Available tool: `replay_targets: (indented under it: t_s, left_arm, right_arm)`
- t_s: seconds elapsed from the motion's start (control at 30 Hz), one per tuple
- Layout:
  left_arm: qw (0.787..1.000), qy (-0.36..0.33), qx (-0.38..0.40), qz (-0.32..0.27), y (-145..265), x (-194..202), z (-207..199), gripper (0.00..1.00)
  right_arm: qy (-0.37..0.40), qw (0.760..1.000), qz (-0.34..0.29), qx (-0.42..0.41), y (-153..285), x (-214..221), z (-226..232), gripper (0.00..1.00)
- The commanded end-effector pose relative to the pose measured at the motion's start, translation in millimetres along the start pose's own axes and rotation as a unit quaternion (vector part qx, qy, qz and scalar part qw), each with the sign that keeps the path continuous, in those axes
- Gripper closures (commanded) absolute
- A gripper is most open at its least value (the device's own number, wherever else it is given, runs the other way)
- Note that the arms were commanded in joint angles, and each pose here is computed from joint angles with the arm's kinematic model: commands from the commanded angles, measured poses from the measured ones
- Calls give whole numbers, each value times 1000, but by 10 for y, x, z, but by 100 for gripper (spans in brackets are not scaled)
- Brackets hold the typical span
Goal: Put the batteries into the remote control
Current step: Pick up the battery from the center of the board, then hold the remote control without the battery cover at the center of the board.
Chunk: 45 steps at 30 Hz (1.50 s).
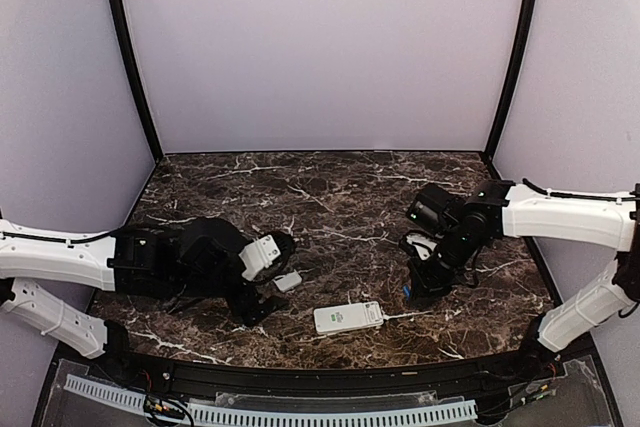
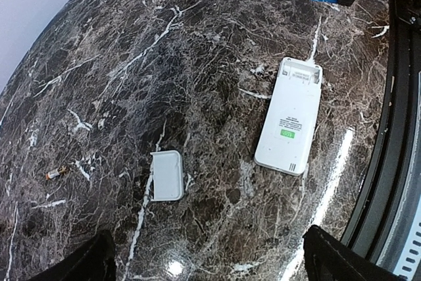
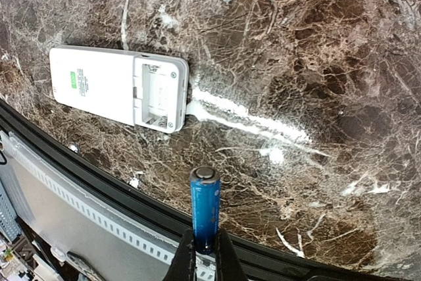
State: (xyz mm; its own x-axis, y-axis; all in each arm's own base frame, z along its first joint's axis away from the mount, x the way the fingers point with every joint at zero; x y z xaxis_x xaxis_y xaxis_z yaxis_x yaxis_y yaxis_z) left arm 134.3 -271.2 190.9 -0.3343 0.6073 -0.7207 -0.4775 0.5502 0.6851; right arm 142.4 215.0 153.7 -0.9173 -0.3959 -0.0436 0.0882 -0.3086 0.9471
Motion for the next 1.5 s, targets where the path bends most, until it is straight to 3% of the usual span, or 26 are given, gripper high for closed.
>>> replay_targets:
  t_s: [0.0, 0.5, 0.7, 0.87, 1.03, 1.3, 1.47]
  left_arm:
    - [999, 53, -8, -9, 225, -25, 76, 1]
    - [983, 162, -12, -83, 831, -65, 276, 1]
    - [984, 167, -22, -64, 829, -98, 286, 1]
    - [991, 122, -26, -47, 580, -47, 221, 1]
    - [996, 40, 10, -79, 182, 3, 32, 1]
    - [995, -60, 77, -13, -590, 205, -328, 1]
    - [992, -87, 87, -15, -989, 148, -466, 1]
  right_arm:
    - [-2, 1000, -12, -17, 86, 9, 77, 100]
    - [71, 996, -44, -35, 168, -88, 174, 100]
    - [95, 992, -61, -48, 215, -116, 217, 100]
    - [100, 993, -43, -53, 148, -118, 227, 100]
    - [93, 994, -21, -61, 99, -95, 240, 100]
    - [87, 993, 7, -85, 49, -86, 295, 100]
    - [94, 992, 21, -80, -47, -95, 247, 100]
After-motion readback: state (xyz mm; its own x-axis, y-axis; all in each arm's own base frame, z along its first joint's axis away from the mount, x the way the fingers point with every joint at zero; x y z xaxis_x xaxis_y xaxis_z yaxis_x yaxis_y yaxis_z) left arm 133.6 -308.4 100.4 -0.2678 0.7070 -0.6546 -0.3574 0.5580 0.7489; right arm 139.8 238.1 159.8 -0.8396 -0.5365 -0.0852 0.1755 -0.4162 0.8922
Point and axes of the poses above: each gripper's point midway between its finger pads, its own y axis back along the fingers, its own z axis along the line the jaws close on, x = y × z, the point moved 6 cm from there along y, back along the fingers, and after that the axes turned 6 degrees about y, right-handed, at the moved point
